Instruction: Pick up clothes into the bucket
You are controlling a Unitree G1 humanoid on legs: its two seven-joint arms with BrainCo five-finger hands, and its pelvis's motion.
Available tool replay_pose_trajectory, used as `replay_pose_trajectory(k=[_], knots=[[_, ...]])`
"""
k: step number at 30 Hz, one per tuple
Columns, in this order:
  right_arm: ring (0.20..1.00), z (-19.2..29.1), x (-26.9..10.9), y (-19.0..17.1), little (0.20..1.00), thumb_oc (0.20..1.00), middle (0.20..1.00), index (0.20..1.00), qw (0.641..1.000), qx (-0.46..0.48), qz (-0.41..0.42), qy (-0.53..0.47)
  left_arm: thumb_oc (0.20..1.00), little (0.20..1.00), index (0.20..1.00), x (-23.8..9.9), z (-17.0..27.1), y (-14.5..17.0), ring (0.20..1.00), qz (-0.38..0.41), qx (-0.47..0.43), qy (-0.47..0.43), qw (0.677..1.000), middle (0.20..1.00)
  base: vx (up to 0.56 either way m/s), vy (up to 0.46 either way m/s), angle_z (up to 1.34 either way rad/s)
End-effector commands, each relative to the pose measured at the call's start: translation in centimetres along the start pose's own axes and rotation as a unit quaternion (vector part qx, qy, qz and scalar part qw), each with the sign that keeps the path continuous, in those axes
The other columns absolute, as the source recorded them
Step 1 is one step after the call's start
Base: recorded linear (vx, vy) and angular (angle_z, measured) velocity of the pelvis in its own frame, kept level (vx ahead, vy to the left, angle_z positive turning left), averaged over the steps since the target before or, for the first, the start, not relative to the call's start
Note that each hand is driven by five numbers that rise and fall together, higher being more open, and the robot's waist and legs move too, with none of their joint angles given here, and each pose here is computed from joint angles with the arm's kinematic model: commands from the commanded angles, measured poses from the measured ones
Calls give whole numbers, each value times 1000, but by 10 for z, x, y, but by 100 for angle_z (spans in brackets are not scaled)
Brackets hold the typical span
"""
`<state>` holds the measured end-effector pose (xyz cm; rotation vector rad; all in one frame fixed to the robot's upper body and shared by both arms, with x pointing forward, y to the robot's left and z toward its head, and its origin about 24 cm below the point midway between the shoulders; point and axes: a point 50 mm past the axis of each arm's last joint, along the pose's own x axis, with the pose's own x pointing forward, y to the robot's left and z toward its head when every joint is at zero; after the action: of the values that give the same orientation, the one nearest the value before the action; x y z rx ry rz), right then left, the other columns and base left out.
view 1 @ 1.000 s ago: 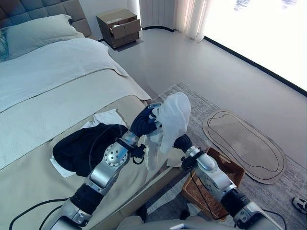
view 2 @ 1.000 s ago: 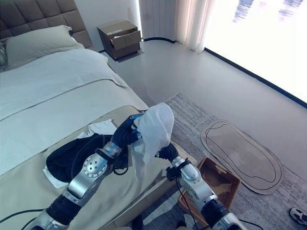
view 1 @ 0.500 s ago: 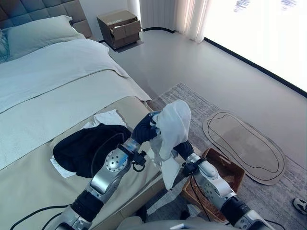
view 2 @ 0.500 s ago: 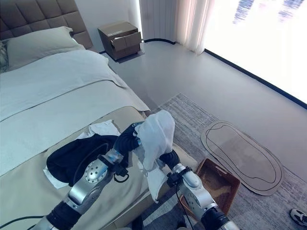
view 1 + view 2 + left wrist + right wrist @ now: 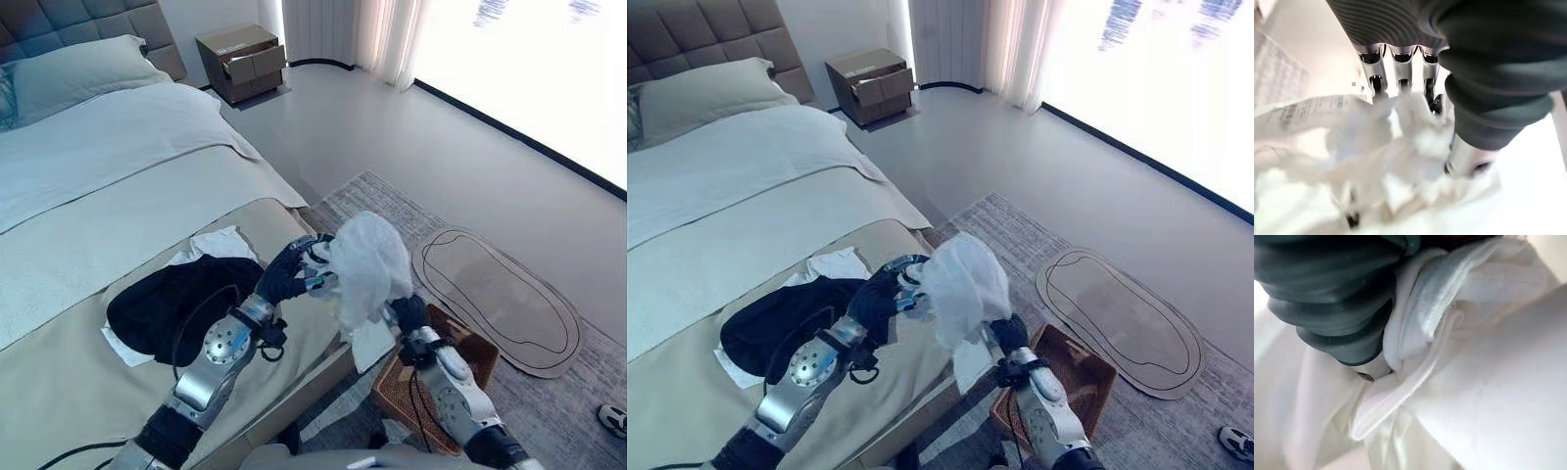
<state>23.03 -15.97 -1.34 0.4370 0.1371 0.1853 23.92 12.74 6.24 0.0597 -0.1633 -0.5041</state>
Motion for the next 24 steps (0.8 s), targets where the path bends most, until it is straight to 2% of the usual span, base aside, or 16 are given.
replay_pose_trajectory(k=[1, 8, 13, 15, 18, 20, 24], knots=[[200, 33, 5, 4, 200, 200, 200, 200, 994, 38, 6, -103, 1000, 1000, 1000, 2, 6, 18, 1000, 27, 45, -29, 998, 1000, 0, -7, -5], [200, 39, -5, -18, 200, 200, 200, 200, 981, 105, -61, -148, 1000, 1000, 1000, -23, -48, 28, 1000, 50, 131, 106, 984, 1000, 1, -6, -6], [200, 45, -11, -32, 200, 200, 200, 200, 974, 111, -98, -171, 1000, 1000, 1000, -40, -61, 38, 1000, 85, 126, 141, 978, 1000, -5, 3, -3], [200, 47, -12, -35, 200, 200, 200, 200, 973, 108, -105, -174, 1000, 1000, 1000, -42, -59, 40, 1000, 96, 116, 136, 979, 1000, -33, 12, -9], [200, 54, -13, -47, 200, 200, 200, 200, 969, 86, -142, -184, 1000, 1000, 1000, -45, -51, 46, 1000, 139, 52, 103, 984, 1000, -90, 28, -13], [200, 60, -9, -56, 200, 200, 200, 200, 967, 50, -170, -184, 1000, 1000, 1000, -39, -40, 49, 1000, 157, 17, 63, 985, 1000, -160, 32, -26], [200, 84, 10, -53, 200, 200, 200, 200, 962, 21, -169, -213, 1000, 1000, 1000, -23, -17, 52, 1000, 173, -16, -10, 985, 1000, -264, 6, -26]])
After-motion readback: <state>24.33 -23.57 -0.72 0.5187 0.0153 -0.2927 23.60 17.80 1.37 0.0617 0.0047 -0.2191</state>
